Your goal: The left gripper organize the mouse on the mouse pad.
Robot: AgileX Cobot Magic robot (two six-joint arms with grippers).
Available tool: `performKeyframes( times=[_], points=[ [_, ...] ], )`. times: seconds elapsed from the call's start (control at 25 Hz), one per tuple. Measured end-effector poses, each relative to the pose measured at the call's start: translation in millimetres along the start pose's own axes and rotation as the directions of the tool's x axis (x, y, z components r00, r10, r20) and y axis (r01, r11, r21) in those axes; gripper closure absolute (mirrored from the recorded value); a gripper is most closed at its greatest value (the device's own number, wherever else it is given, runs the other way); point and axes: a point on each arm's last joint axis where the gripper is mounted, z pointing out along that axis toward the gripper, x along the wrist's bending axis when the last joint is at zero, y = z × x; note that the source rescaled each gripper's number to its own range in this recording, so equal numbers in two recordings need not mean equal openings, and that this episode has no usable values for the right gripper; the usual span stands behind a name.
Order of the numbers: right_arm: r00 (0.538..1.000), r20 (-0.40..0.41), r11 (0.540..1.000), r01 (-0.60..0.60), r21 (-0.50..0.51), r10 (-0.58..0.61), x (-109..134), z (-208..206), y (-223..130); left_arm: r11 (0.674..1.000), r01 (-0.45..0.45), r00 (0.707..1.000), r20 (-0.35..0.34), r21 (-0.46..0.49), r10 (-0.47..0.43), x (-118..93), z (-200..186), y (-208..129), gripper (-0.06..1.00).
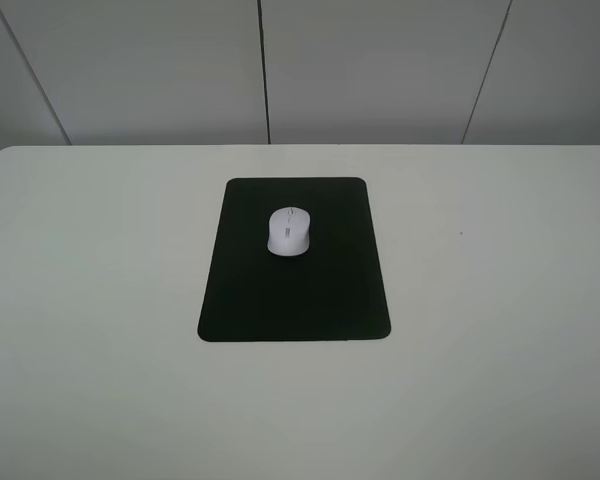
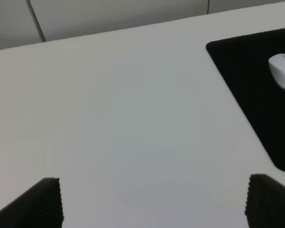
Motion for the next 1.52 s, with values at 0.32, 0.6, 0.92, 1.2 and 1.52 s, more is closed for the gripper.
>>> performKeyframes(
  times=[0.32, 0.6, 0.92, 1.2, 1.52],
  points=[
    [1.000, 0.000, 1.000, 0.000, 0.000, 0.000, 0.0, 0.0, 0.0, 0.999, 0.047, 0.995, -0.087, 0.004, -0.047, -2.3, -0.6, -0.2, -0.06],
    [1.000, 0.000, 1.000, 0.000, 0.000, 0.000, 0.0, 0.0, 0.0, 0.989, 0.147, 0.964, -0.225, -0.005, -0.144, -3.7, -1.2, -0.5, -0.06],
    [1.000, 0.000, 1.000, 0.000, 0.000, 0.000, 0.0, 0.0, 0.0, 0.986, 0.169, 0.950, -0.265, -0.009, -0.165, -4.1, -1.3, -0.5, -0.06],
    [1.000, 0.000, 1.000, 0.000, 0.000, 0.000, 0.0, 0.0, 0.0, 0.986, 0.169, 0.950, -0.265, -0.009, -0.165, -4.1, -1.3, -0.5, -0.06],
    [1.000, 0.000, 1.000, 0.000, 0.000, 0.000, 0.0, 0.0, 0.0, 0.986, 0.169, 0.950, -0.265, -0.009, -0.165, -4.1, -1.3, -0.5, -0.06]
  ],
)
